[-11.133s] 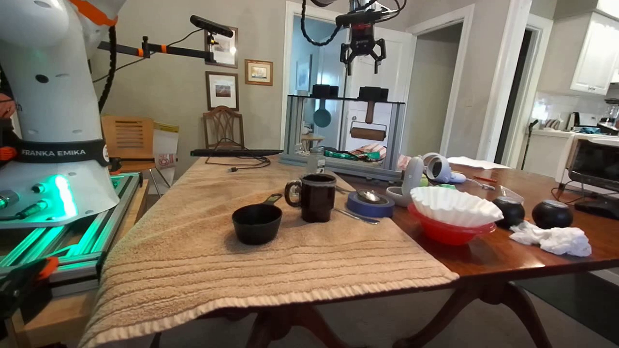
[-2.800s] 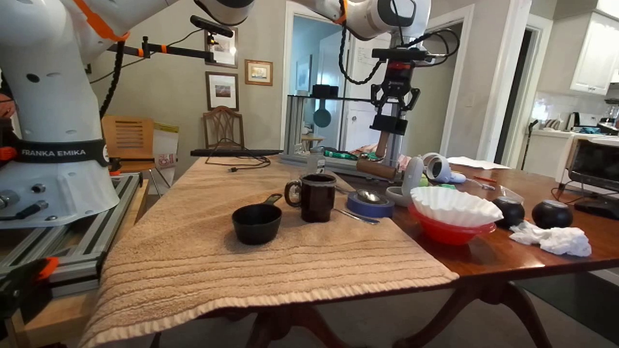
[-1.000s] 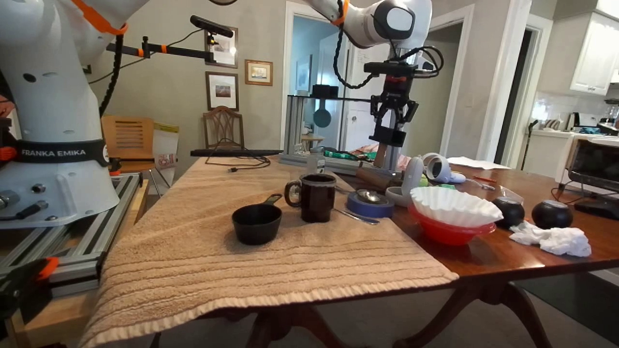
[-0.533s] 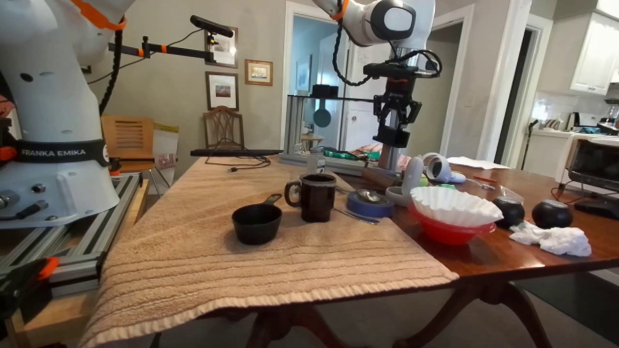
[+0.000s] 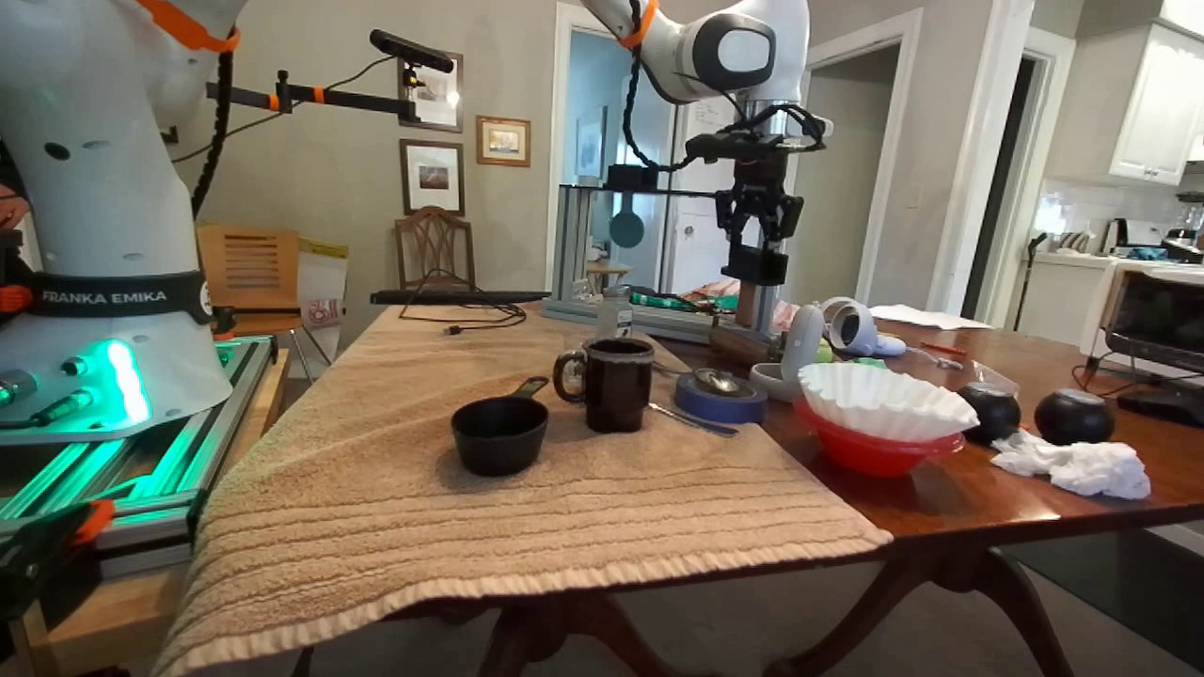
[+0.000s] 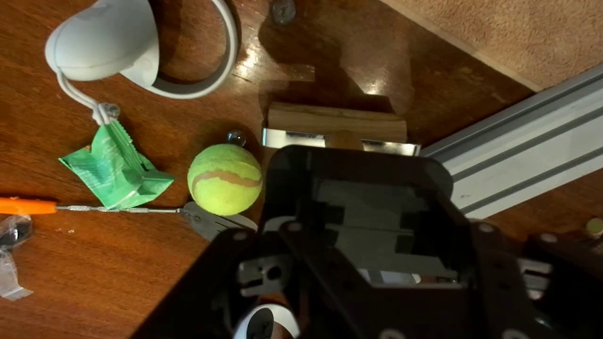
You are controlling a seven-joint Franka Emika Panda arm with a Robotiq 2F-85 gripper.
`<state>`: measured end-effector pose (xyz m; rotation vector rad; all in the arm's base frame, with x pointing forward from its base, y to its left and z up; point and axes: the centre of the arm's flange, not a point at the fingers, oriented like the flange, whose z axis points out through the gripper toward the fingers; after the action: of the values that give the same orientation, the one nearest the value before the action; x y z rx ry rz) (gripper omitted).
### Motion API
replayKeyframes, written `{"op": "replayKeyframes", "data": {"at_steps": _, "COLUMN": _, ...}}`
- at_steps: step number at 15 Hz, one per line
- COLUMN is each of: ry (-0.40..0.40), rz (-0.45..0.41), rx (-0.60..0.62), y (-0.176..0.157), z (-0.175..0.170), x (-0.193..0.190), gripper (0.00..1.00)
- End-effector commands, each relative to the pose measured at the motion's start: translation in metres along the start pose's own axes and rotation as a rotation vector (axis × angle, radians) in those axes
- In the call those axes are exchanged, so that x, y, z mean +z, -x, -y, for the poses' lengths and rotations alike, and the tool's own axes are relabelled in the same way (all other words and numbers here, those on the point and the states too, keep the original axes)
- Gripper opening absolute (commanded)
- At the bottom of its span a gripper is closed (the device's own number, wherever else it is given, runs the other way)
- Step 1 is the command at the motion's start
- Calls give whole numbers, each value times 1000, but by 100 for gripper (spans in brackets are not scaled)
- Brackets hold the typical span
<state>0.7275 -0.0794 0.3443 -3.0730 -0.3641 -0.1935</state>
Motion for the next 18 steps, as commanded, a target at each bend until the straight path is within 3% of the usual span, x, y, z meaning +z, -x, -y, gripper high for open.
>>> {"op": "replayKeyframes", "data": {"at_steps": 1, "ry": 75, "rz": 24, "rx": -18, "y": 18, "z": 19, "x": 1, "gripper": 34}}
{"op": "replayKeyframes", "data": {"at_steps": 7, "ry": 183, "rz": 116, "rx": -89, "y": 33, "z": 21, "x": 7, "gripper": 34}}
{"op": "replayKeyframes", "data": {"at_steps": 18, "ry": 114, "rz": 259, "rx": -256, "y": 64, "z": 3, "x": 27, "gripper": 34}}
